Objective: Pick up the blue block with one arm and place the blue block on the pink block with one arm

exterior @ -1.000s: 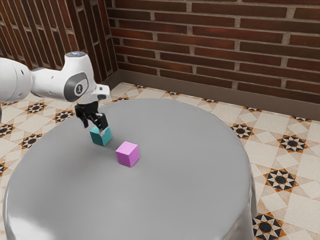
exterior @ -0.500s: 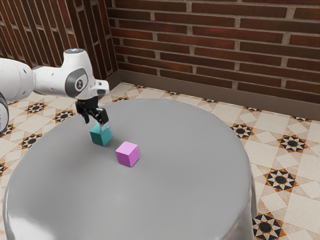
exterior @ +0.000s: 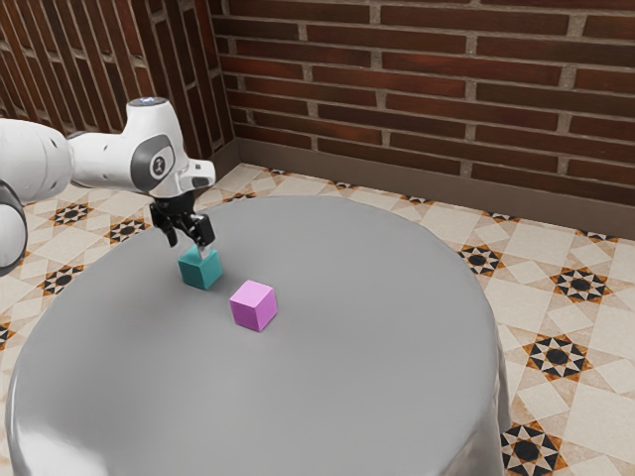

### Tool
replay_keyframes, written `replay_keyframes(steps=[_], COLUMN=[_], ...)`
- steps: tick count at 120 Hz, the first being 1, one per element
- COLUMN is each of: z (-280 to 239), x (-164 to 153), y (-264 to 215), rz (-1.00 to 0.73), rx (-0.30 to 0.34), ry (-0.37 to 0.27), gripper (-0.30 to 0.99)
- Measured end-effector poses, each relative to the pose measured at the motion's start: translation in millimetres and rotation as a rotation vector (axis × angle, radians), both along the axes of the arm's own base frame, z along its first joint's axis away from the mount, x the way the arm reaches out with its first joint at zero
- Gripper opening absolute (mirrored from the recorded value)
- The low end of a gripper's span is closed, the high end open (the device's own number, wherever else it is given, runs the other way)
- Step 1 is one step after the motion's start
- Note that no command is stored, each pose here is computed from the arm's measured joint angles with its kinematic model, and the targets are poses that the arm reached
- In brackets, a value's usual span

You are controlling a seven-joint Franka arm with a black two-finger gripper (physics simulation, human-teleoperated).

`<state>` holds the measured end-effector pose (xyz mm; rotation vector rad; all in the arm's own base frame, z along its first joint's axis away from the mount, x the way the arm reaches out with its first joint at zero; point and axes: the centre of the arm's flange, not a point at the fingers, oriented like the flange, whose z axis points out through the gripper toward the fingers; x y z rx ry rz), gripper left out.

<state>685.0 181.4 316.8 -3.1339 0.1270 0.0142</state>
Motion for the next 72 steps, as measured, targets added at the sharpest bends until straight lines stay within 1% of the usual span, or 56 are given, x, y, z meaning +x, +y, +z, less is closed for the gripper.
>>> replay_keyframes(steps=[42,72], z=[-16.4,-17.9], x=[9.6,12.6], y=[-2.0,-0.9], rz=[-0.009,-0.011], rx=[-0.008,-0.005], ry=[0.015,0.017], gripper=[0.69,0.69])
